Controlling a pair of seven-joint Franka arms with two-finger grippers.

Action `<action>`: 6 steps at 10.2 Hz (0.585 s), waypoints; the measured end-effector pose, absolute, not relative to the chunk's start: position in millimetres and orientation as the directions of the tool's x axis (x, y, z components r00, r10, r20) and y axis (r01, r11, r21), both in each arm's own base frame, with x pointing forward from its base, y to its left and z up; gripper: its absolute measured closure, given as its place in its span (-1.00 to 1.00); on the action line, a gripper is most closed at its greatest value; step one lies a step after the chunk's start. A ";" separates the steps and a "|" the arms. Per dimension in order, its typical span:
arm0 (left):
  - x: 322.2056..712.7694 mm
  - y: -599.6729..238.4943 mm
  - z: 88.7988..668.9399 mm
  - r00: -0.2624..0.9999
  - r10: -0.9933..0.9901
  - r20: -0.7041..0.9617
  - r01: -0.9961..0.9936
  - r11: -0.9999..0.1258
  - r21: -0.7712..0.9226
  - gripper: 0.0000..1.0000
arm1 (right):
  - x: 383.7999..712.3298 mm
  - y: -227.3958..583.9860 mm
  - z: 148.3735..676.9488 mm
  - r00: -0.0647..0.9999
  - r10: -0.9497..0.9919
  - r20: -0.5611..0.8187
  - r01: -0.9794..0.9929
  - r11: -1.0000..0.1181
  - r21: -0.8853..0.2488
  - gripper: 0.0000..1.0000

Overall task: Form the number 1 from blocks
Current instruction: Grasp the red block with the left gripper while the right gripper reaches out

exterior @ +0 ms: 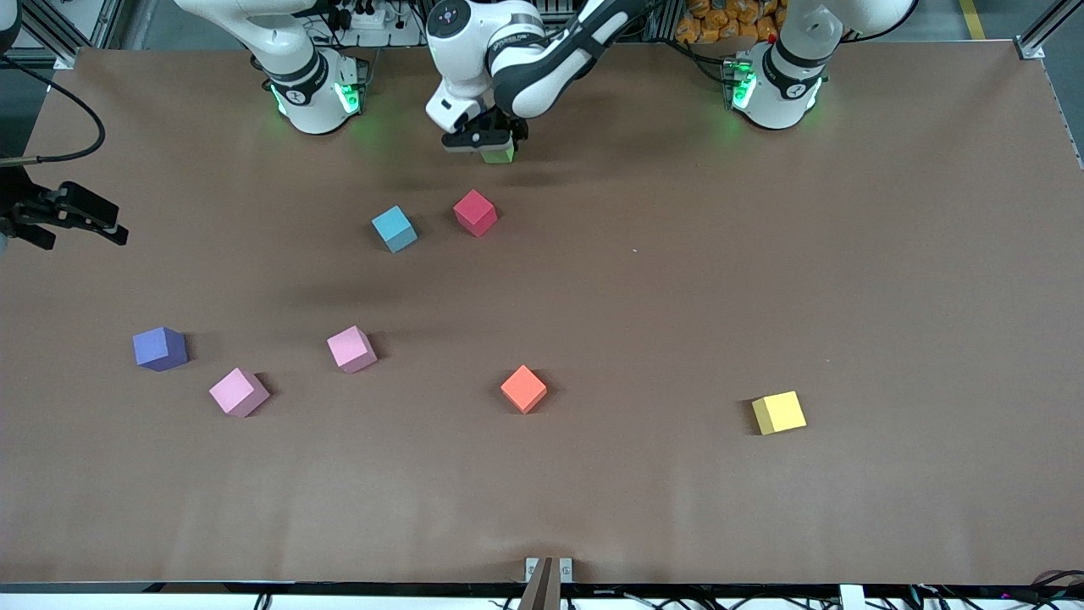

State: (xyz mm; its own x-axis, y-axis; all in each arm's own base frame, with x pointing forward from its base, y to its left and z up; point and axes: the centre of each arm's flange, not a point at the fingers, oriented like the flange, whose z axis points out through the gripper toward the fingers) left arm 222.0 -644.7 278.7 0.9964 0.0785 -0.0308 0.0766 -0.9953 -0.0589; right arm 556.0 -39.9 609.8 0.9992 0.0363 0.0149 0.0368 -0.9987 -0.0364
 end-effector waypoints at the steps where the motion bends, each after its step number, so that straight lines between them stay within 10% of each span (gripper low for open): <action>1: 247.8 -643.6 285.3 0.984 0.178 -0.005 0.178 -0.983 -0.046 -1.00 | 556.1 -38.1 608.4 0.999 0.039 0.010 0.040 -0.999 -0.037 -1.00; 6: 271.5 -652.3 239.2 0.874 0.485 0.012 0.484 -0.872 -0.076 -1.00 | 557.8 -8.6 590.7 0.994 0.090 -0.061 0.086 -0.995 -0.059 -1.00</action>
State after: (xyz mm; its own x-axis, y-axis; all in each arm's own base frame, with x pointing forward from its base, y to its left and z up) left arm 271.5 -652.3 239.2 0.8744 0.4850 0.0122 0.4845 -0.8715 -0.0757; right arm 557.8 -8.6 590.7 0.9941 0.0900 -0.0606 0.0864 -0.9945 -0.0590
